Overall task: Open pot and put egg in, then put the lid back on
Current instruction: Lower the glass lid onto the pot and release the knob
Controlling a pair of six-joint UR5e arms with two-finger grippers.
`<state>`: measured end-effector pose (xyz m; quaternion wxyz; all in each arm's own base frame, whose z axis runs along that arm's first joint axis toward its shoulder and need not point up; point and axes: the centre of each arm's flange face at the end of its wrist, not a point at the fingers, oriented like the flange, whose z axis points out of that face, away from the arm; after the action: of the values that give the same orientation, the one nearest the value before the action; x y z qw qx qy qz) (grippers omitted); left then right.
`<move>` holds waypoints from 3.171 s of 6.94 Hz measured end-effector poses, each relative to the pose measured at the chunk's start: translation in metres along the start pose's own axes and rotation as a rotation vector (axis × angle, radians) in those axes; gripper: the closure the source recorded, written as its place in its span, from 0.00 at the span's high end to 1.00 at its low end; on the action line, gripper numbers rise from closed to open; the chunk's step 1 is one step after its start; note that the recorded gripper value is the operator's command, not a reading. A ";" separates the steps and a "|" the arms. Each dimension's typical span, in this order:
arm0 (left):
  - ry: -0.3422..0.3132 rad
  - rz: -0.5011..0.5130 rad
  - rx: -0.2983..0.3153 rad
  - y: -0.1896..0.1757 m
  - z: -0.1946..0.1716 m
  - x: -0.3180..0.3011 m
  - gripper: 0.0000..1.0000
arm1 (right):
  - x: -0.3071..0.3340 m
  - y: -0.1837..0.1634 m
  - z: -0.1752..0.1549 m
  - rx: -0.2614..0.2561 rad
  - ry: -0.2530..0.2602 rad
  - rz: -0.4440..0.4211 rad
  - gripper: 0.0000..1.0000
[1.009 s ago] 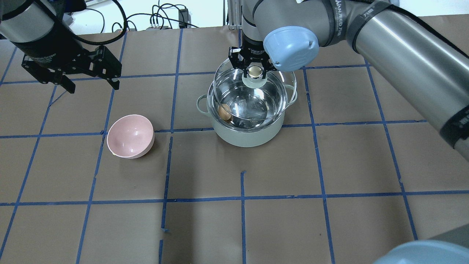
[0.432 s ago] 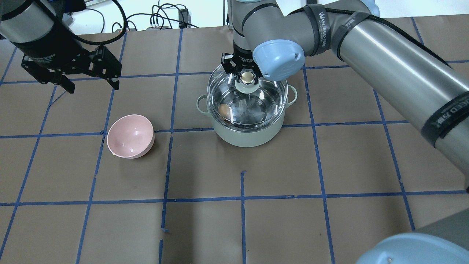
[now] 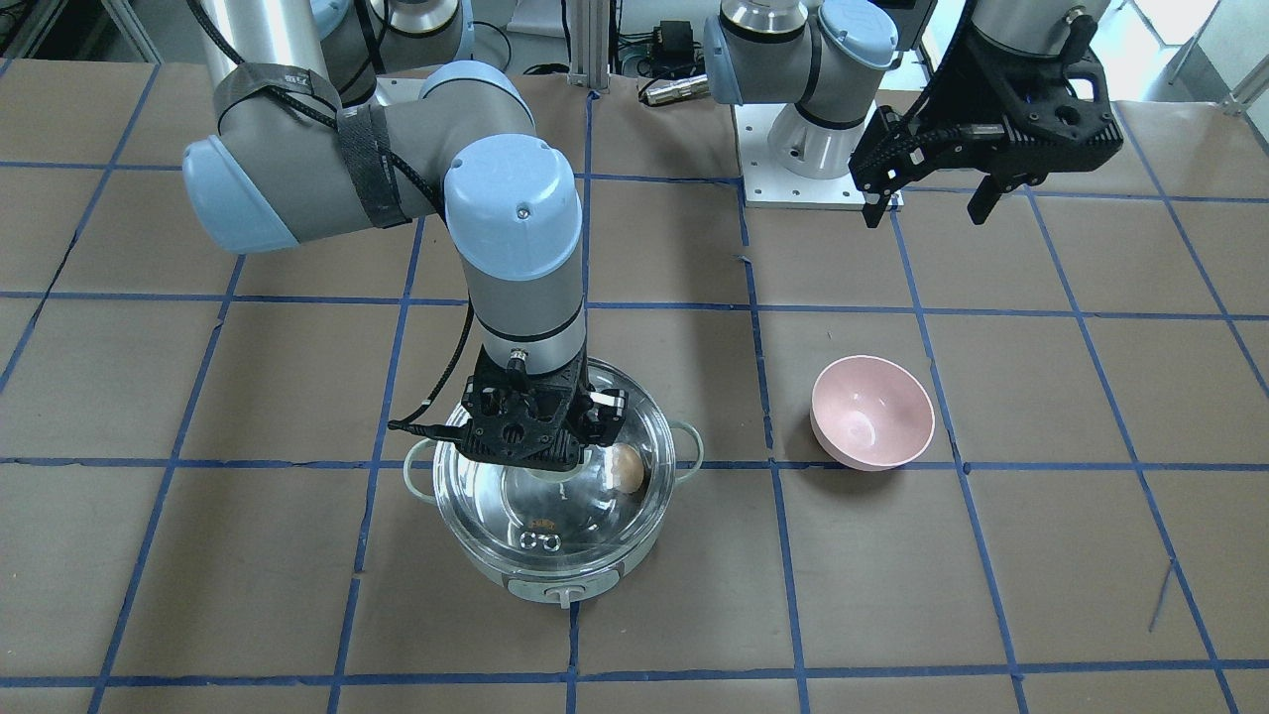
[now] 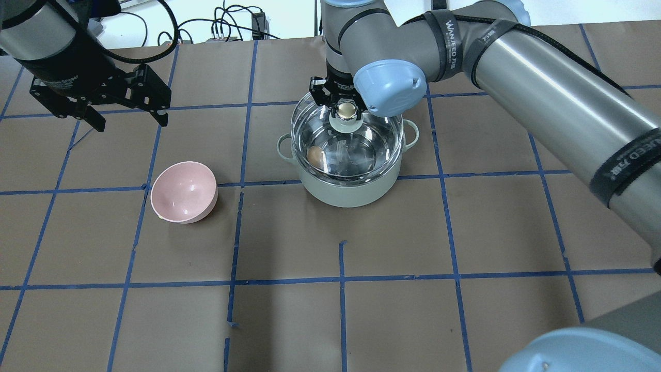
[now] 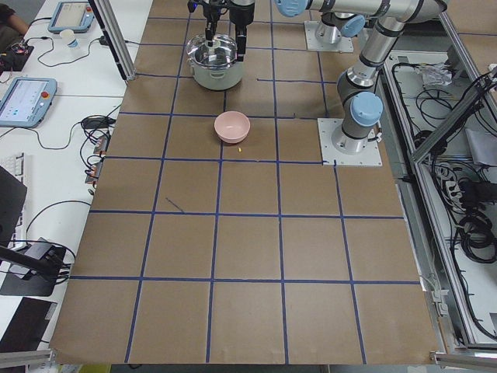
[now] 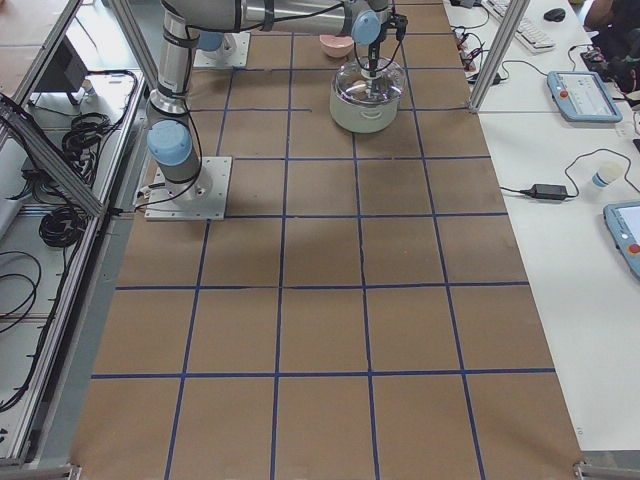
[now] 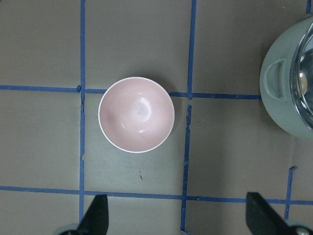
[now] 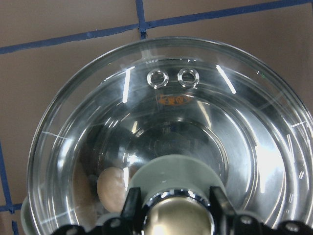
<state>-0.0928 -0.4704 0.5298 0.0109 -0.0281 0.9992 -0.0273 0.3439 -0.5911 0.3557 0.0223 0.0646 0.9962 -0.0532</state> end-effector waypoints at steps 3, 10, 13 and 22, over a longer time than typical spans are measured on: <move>0.000 -0.002 0.001 0.000 0.000 0.000 1.00 | 0.002 0.005 0.007 -0.010 0.004 -0.006 0.07; 0.000 -0.002 0.002 0.001 -0.001 0.000 1.00 | 0.001 0.005 0.008 -0.016 0.000 -0.034 0.07; 0.000 -0.002 0.000 0.001 0.000 0.000 1.00 | 0.003 0.005 0.007 -0.022 0.009 -0.035 0.07; 0.001 -0.003 0.002 0.001 -0.001 0.000 1.00 | 0.002 0.008 0.011 -0.051 -0.001 -0.039 0.29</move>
<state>-0.0925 -0.4697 0.5311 0.0106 -0.0294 0.9991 -0.0283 0.3437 -0.5841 0.3443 0.0234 0.0445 0.9983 -0.0281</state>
